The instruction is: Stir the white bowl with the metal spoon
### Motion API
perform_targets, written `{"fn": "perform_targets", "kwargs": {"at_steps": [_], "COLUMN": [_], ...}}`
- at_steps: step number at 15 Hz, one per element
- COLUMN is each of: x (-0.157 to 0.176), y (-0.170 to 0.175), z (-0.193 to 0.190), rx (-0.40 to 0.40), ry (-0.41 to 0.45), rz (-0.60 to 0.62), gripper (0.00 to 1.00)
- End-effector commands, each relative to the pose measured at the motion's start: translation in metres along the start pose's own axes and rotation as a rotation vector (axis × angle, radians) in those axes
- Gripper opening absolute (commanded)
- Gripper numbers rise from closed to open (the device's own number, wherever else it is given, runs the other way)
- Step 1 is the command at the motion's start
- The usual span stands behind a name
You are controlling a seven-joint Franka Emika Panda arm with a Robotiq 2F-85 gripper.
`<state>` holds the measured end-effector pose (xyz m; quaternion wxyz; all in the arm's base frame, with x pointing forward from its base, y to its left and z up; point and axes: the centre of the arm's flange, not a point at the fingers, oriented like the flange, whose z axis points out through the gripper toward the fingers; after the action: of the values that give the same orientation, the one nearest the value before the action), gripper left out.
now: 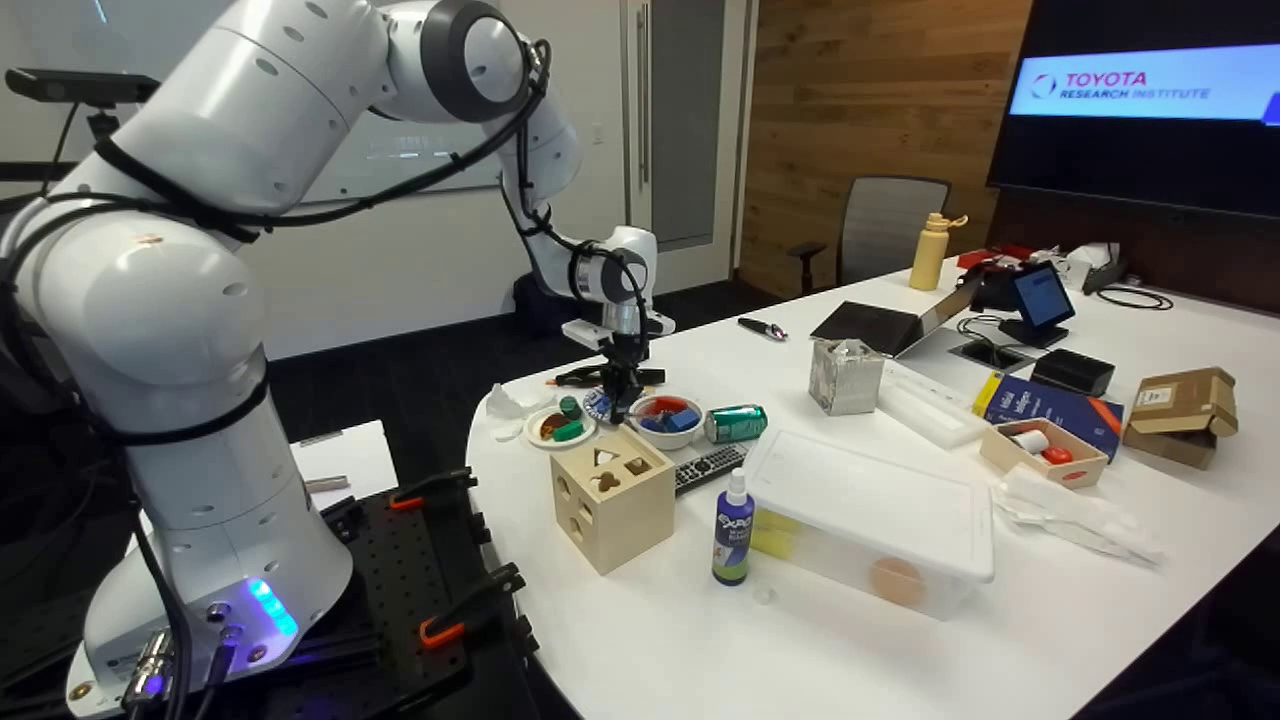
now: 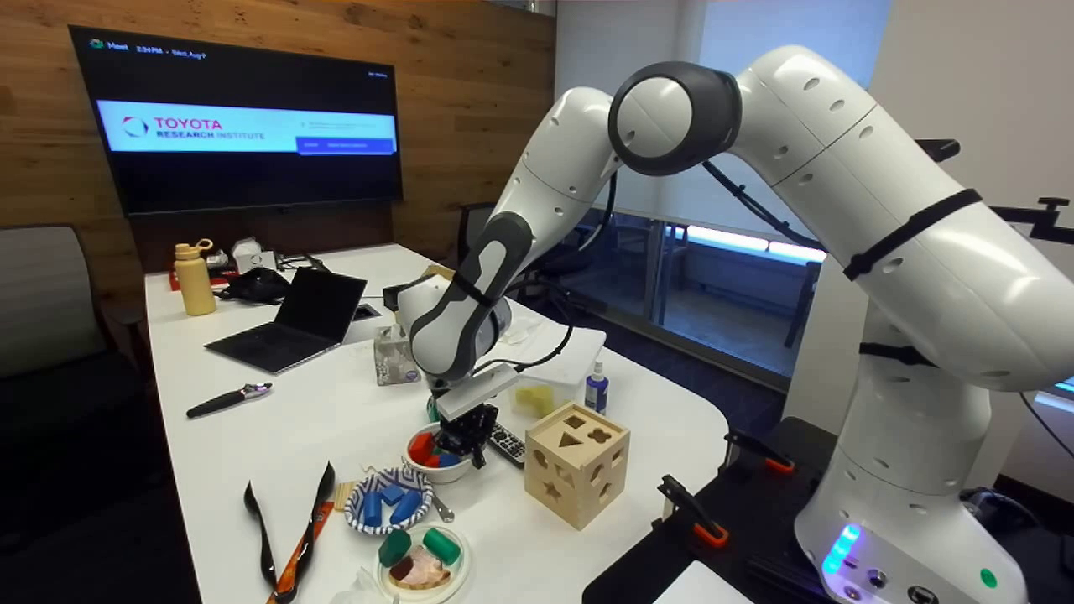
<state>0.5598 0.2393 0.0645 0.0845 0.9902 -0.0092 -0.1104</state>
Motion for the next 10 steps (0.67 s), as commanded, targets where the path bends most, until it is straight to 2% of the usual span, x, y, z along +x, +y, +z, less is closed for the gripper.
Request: {"fn": "perform_targets", "kwargs": {"at_steps": [1,10], "x": [0.005,0.008], "y": [-0.01,-0.014], "z": [0.007,-0.009], "rx": [-0.002,0.147], "ry": [-0.028,0.029], "rz": [-0.019,-0.002], "gripper": [0.01,0.01]}}
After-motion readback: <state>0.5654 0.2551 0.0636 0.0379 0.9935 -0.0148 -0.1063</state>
